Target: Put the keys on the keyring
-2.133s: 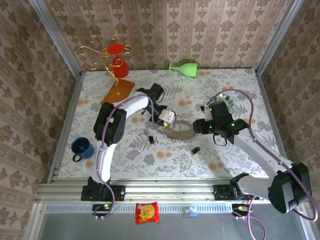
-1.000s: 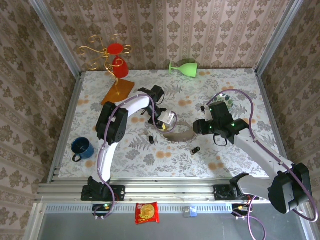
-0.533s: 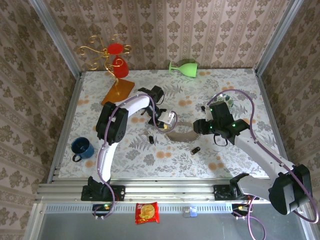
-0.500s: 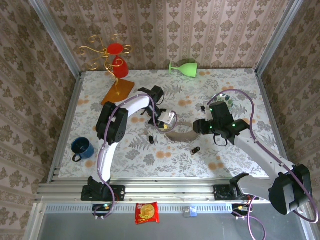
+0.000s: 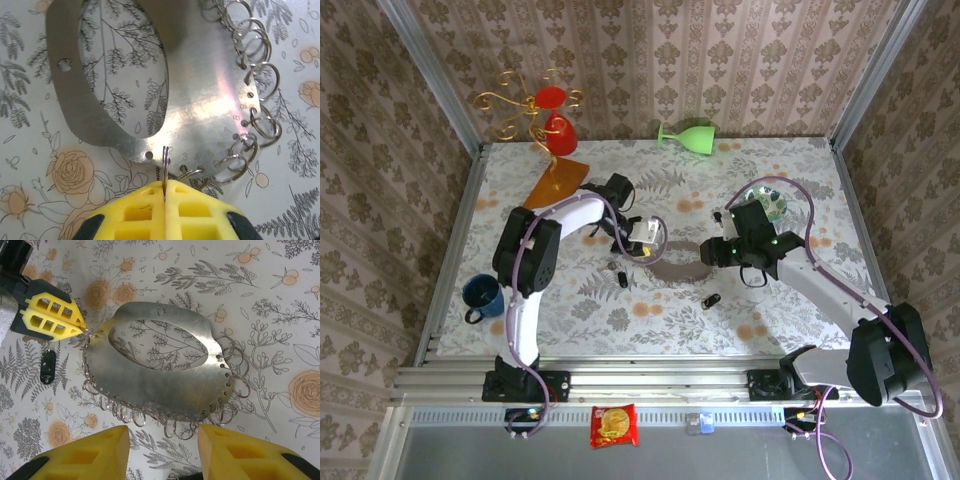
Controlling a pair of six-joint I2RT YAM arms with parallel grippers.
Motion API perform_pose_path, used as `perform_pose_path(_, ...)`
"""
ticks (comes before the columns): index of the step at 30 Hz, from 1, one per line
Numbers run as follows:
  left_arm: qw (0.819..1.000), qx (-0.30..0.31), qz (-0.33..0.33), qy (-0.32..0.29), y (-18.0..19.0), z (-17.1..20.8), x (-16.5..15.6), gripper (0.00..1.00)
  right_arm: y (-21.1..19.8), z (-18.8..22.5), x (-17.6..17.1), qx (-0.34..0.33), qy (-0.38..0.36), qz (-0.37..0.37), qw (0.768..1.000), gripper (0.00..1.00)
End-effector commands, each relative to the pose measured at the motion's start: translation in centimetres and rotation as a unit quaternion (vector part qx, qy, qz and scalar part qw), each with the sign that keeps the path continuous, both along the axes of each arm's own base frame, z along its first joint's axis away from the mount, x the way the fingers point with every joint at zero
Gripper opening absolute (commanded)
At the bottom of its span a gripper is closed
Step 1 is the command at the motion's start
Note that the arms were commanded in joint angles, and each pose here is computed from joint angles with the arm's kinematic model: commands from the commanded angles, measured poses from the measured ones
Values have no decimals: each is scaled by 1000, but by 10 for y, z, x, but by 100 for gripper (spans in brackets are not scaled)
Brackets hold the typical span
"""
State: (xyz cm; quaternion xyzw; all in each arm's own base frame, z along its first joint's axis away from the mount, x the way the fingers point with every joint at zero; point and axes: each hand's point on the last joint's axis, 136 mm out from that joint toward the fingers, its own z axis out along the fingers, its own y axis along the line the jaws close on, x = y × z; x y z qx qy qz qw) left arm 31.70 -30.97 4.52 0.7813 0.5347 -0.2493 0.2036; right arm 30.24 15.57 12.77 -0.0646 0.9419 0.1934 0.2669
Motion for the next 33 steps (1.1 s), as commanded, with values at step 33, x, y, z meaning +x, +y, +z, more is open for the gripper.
perform_pose_path(33, 997, 37, 24, -67, -32, -15, 9, 30, 1, 18, 2, 9, -25, 8, 1000, 42)
